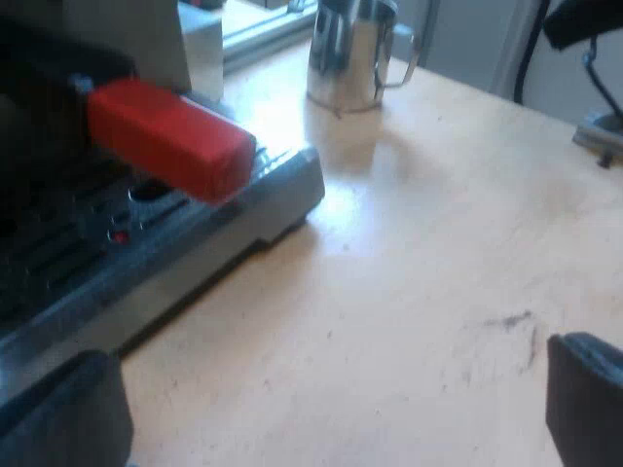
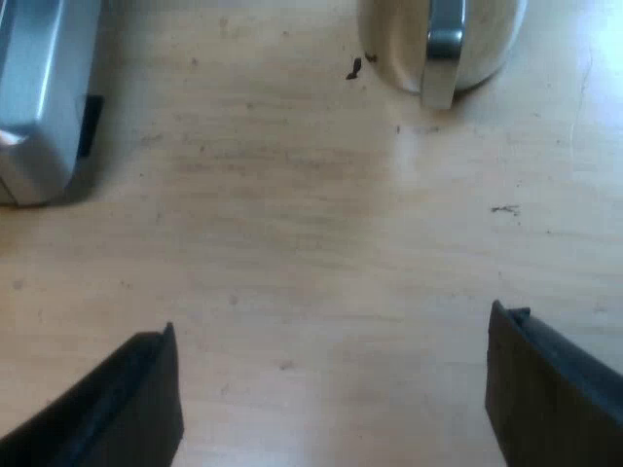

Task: Place mug into machine

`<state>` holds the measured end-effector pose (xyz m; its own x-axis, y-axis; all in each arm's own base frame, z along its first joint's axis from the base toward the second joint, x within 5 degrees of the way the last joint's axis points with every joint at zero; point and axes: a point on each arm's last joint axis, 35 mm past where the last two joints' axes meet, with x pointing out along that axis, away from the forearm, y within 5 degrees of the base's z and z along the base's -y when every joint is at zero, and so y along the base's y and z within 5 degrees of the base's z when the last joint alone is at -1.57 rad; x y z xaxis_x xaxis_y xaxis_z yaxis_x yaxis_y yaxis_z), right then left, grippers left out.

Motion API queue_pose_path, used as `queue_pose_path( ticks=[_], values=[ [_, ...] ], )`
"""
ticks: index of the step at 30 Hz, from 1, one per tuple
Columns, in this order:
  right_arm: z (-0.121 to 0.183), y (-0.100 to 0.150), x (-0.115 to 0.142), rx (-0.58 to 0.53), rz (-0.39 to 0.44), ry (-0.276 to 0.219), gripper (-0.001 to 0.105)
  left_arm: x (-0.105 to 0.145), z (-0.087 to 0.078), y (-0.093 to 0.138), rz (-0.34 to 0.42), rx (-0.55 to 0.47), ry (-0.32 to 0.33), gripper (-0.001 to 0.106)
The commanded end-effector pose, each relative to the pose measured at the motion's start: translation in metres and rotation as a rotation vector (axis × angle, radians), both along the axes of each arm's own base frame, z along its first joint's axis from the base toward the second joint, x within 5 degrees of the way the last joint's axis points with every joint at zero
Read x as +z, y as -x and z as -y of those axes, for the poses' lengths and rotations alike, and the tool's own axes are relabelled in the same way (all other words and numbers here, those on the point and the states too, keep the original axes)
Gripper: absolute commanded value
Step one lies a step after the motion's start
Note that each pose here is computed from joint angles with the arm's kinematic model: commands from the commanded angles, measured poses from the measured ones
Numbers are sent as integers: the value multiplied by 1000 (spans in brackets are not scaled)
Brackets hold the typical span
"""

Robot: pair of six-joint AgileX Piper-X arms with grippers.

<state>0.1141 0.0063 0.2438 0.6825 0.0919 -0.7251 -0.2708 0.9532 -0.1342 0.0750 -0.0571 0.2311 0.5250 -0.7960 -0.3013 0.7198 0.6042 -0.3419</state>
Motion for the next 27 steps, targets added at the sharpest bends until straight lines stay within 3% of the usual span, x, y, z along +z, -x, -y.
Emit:
queue_pose_path(
  ticks=[1,14,22,27],
  values=[
    [1,-4,-10,-18,34,27,67,-2,2,-2,31,-13,21,89],
    [3,-14,-66,-64,227,56,67,-1,2,-3,56,-17,18,89],
    [4,-17,-83,-93,422,66,64,-1,2,-3,57,-17,18,89],
    [4,-23,-92,-94,433,65,63,-1,2,-3,57,-17,18,89]
  ],
)
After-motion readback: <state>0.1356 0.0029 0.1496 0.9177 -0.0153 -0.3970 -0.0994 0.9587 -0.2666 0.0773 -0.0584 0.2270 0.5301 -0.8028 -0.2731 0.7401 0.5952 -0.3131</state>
